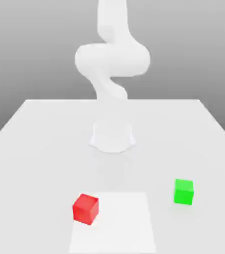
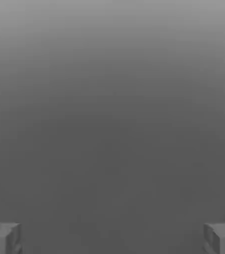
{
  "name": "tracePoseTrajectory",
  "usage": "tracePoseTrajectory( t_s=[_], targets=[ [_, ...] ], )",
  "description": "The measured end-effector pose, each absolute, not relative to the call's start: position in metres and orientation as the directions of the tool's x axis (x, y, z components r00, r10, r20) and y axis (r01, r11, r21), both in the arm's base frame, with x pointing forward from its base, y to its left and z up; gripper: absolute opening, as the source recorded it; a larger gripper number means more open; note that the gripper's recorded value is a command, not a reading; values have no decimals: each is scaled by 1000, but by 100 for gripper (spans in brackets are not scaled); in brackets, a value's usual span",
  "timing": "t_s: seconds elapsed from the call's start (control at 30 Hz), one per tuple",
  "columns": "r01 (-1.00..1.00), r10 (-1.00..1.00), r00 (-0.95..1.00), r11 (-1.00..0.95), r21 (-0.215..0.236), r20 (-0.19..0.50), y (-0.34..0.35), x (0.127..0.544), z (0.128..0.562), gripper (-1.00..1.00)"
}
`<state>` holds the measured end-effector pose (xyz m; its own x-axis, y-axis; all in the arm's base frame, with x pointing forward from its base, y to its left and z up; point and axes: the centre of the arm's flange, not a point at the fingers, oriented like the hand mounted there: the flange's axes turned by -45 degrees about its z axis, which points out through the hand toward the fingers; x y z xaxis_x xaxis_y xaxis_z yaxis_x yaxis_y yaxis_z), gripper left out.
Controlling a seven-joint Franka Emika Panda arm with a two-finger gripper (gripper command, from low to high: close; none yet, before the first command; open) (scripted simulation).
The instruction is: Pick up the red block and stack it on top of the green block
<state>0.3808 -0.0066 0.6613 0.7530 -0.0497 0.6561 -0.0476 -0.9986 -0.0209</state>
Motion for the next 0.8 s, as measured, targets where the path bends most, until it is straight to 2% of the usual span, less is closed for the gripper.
tracePoseTrajectory(
  t_s=[0.17,0.33,0.47,0.63,0.7,0.8],
  targets=[
    [-134,-133,851,-990,-35,508,-25,432,545,0],
    [-219,-218,911,-975,-37,351,-44,449,430,0],
    [-287,-286,933,-958,-29,218,-57,441,340,0],
    [-372,-372,927,-928,-9,48,-69,405,236,0],
    [-388,-388,922,-922,-3,12,-70,396,207,0],
    [-390,-390,921,-921,-1,1,-70,394,174,0]
  ],
)
